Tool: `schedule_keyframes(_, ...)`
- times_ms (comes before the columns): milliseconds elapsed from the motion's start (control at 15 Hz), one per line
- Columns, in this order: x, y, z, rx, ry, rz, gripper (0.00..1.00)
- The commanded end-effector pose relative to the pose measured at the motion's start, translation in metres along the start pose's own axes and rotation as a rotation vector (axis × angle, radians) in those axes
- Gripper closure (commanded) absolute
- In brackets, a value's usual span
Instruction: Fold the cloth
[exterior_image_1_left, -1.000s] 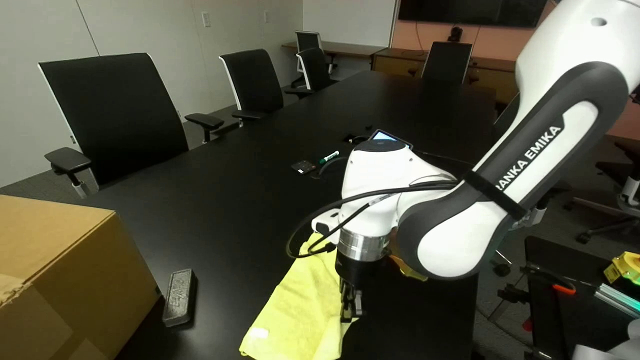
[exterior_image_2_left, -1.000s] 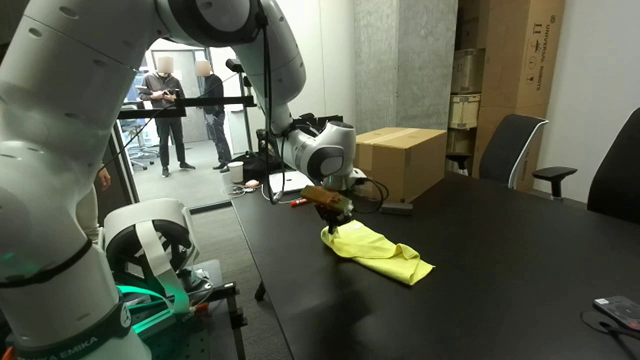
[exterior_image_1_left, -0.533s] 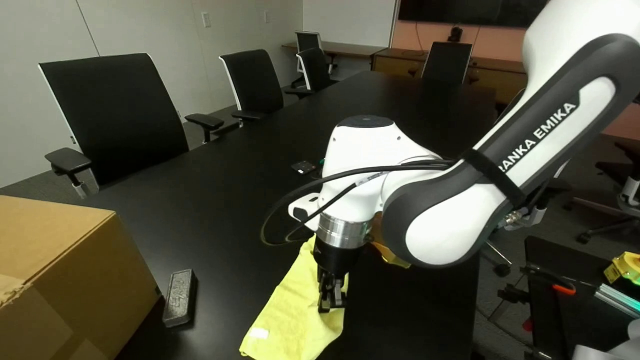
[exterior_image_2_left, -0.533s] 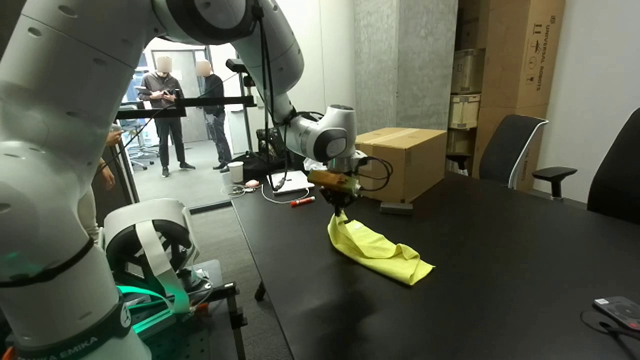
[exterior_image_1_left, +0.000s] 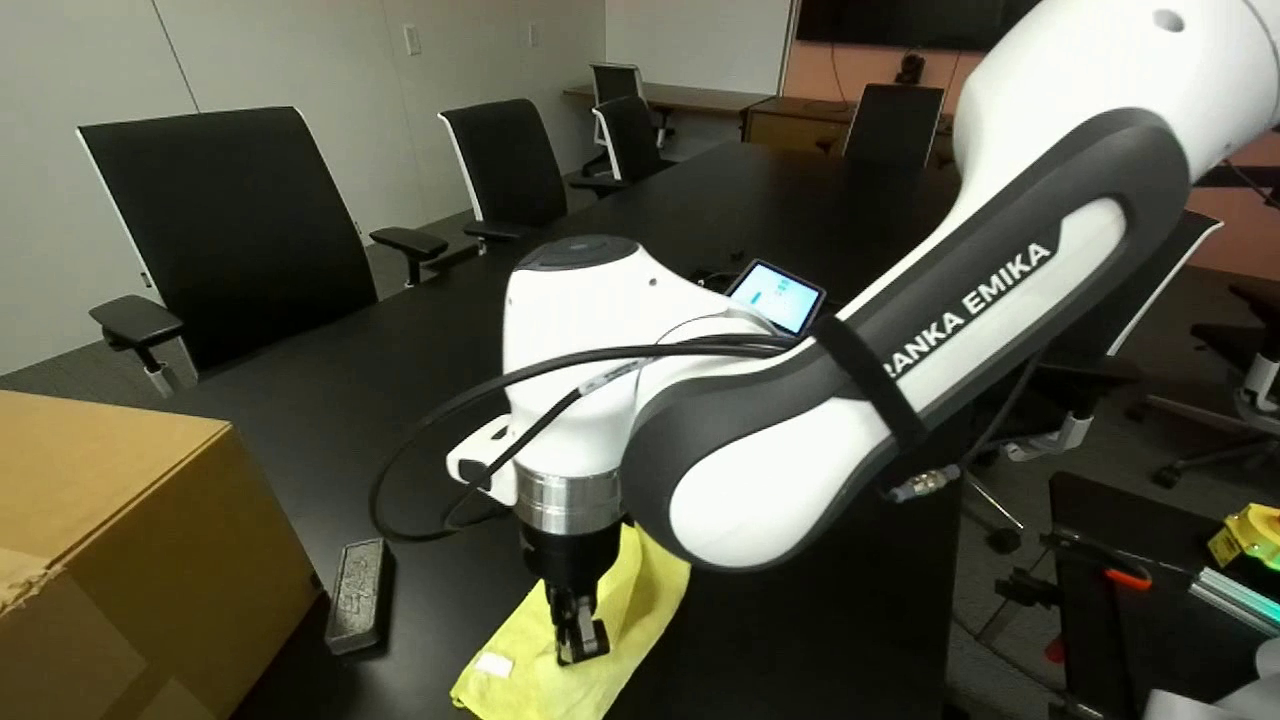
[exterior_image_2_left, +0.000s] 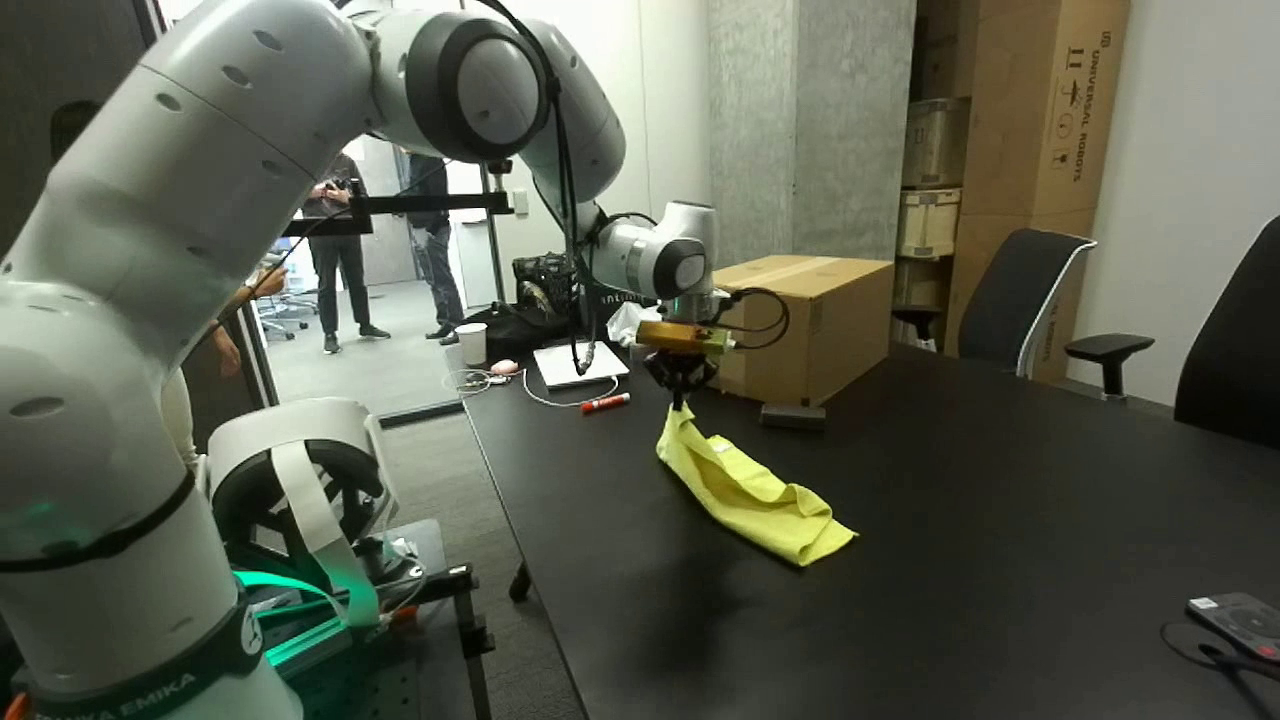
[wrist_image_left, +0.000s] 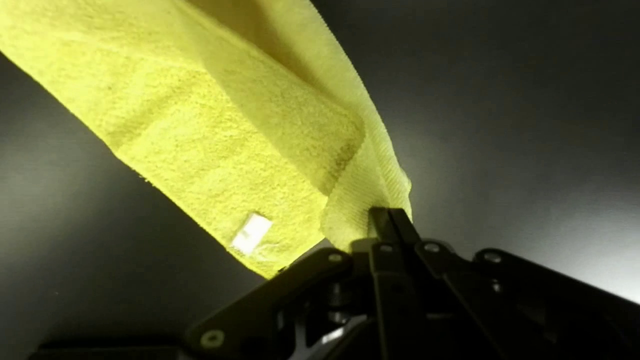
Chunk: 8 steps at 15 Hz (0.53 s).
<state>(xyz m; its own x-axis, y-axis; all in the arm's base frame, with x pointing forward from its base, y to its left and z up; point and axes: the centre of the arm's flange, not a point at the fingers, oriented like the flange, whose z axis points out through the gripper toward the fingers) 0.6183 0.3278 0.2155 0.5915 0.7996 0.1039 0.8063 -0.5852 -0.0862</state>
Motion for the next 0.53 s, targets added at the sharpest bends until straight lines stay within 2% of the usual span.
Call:
schedule_keyframes(0,0.074,0.013,0.021,-0.027,-0.051,-0.104,0.99)
schedule_keyframes(200,0.091,0.017,0.054,-0.067,-0.136,-0.133,0.99)
schedule_keyframes(333,0.093,0.023,0.067,-0.11,-0.148,-0.129,0.99)
schedule_keyframes(467,0.101,0.032,0.073,-0.149,-0.119,-0.121,0.99)
